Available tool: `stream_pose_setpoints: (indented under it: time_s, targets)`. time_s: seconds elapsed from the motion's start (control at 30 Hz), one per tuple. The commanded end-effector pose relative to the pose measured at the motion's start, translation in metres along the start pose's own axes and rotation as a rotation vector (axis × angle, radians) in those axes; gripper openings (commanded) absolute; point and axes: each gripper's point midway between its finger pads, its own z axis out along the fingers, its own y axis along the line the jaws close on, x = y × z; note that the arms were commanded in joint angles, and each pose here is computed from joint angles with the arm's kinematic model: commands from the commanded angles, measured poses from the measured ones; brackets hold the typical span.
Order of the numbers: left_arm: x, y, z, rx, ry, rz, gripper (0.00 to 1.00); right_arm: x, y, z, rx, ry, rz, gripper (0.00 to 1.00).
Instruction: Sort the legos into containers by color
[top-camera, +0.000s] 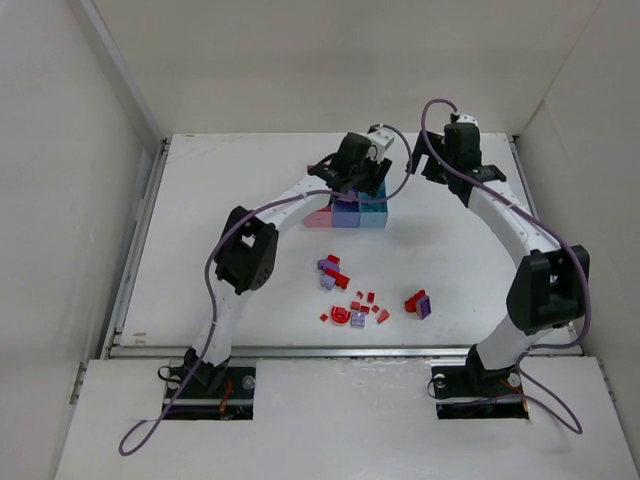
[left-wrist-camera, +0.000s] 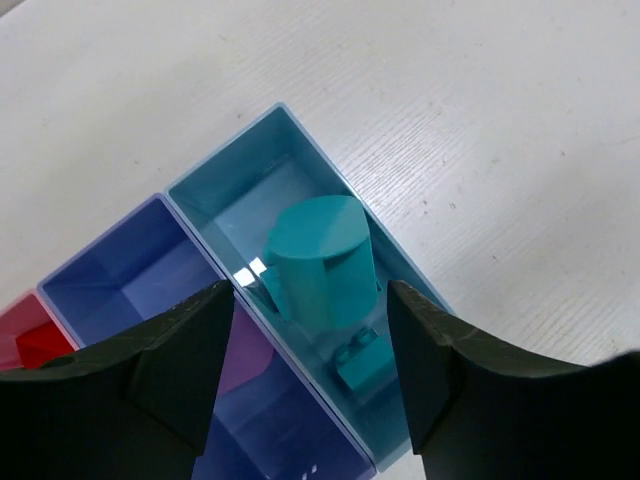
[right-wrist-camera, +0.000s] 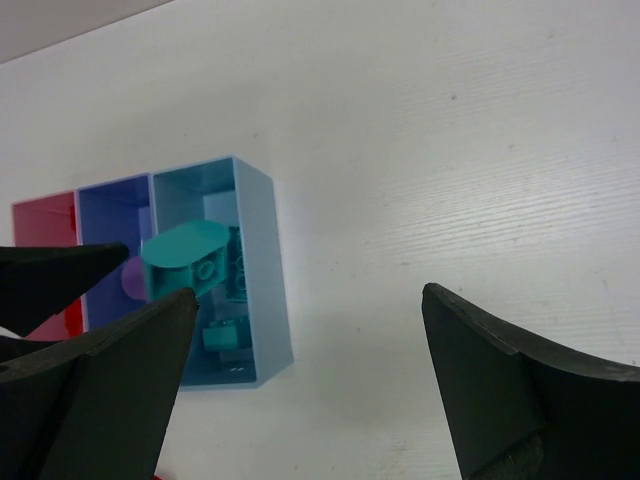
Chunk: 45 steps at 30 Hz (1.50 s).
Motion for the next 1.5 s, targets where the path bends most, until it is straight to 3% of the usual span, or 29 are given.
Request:
stream_pose_setpoints:
  time_s: [0.0, 0.23, 0.43, 0.47, 0.53, 0.6, 0.67, 0.7, 0.73, 0.77, 0.8, 0.97, 1.1, 1.27, 1.47]
  targets:
    - [-0.037, 0.002, -0.015, -0.009, -0.065, -0.016, 0.60, -0.020, -0.001, -0.005, -0.012, -0.038, -0.030, 0.99]
    - [-0.057, -0.004, -0.049, 0.028, -0.085, 0.037, 0.69, -0.033, 0.001, -0.018, -0.023, -0.069, -0.066, 0.99]
    - [-0.091, -0.002, -0.102, 0.014, -0.126, 0.113, 0.69, -0.029, -0.008, -0.044, 0.005, -0.060, -0.067, 0.99]
    - [-0.080, -0.001, -0.107, 0.014, -0.099, 0.139, 0.69, -0.026, -0.011, -0.049, 0.020, -0.046, -0.061, 0.99]
    - [-0.084, -0.001, -0.137, 0.011, -0.116, 0.166, 0.67, 0.003, -0.025, -0.063, 0.057, 0.050, -0.074, 0.99]
    - [-0.049, 0.002, -0.146, 0.006, -0.041, 0.174, 0.66, 0.029, -0.025, -0.075, 0.045, 0.139, -0.075, 0.99]
    - [-0.048, 0.003, -0.173, -0.006, -0.059, 0.174, 0.65, 0.072, -0.035, -0.095, 0.077, 0.268, -0.057, 0.99]
    - [-0.022, 0.002, -0.175, -0.002, -0.003, 0.158, 0.65, 0.088, -0.034, -0.103, 0.071, 0.310, -0.053, 0.99]
    - [-0.014, 0.002, -0.181, -0.001, 0.011, 0.149, 0.65, 0.127, -0.038, -0.112, 0.076, 0.399, -0.069, 0.99]
    - [-0.015, -0.004, -0.196, 0.006, -0.002, 0.142, 0.65, 0.134, -0.034, -0.123, 0.059, 0.392, -0.054, 0.99]
    - [0.008, -0.007, -0.198, 0.027, 0.046, 0.140, 0.64, 0.150, -0.036, -0.130, 0.063, 0.423, -0.054, 0.99]
    - [0.037, -0.016, -0.231, 0.073, 0.049, 0.129, 0.64, 0.218, -0.034, -0.163, 0.009, 0.619, -0.077, 0.99]
    - [0.039, -0.017, -0.249, 0.080, 0.000, 0.141, 0.64, 0.241, -0.040, -0.174, 0.024, 0.689, -0.121, 0.99]
    - [0.043, -0.019, -0.256, 0.087, -0.036, 0.134, 0.64, 0.250, -0.039, -0.176, 0.010, 0.718, -0.145, 0.82]
    - [0.036, -0.020, -0.268, 0.085, -0.070, 0.137, 0.64, 0.275, -0.037, -0.173, 0.034, 0.817, -0.210, 0.82]
